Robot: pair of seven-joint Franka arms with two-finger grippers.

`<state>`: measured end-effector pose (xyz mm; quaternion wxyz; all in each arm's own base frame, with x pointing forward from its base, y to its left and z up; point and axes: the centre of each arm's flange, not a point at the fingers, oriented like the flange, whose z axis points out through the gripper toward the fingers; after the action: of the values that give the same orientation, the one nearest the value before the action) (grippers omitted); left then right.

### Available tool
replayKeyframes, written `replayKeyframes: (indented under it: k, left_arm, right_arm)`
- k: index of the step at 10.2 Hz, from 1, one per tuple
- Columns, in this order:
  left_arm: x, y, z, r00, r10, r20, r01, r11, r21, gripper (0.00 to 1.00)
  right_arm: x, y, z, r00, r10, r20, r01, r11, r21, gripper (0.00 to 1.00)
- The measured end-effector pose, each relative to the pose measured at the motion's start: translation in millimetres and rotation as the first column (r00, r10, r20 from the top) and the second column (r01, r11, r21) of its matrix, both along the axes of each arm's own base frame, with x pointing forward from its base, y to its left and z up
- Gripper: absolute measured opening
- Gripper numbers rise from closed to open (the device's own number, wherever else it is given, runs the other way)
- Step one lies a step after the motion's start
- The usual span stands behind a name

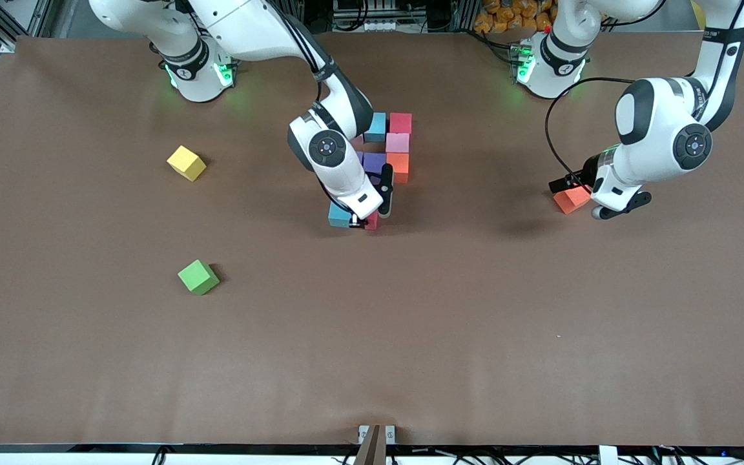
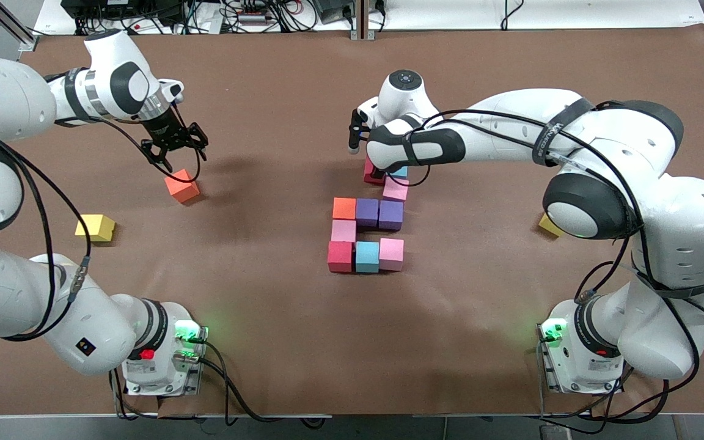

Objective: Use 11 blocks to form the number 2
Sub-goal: 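Place the pink cube in the figure while the left gripper grasps orange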

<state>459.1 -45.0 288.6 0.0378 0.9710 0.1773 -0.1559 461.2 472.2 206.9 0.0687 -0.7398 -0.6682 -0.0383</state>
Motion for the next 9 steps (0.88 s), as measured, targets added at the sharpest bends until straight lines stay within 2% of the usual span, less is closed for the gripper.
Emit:
replayKeyframes:
  k: [6, 9]
  left_arm:
    - [-3, 4, -8, 0.999, -0.05, -0.015, 0.05, 0.998, 0.038, 1.0]
    - [-9, 20, -23, 0.999, -0.023, -0.035, 0.025, 0.998, 0.057, 1.0]
  right_arm:
    - [-1, -3, 0, 1.0, -0.002, 0.001, 0.002, 1.0, 0.0, 0.56]
    - [-2, -4, 0, 1.0, -0.004, 0.007, 0.004, 1.0, 0.003, 0.56]
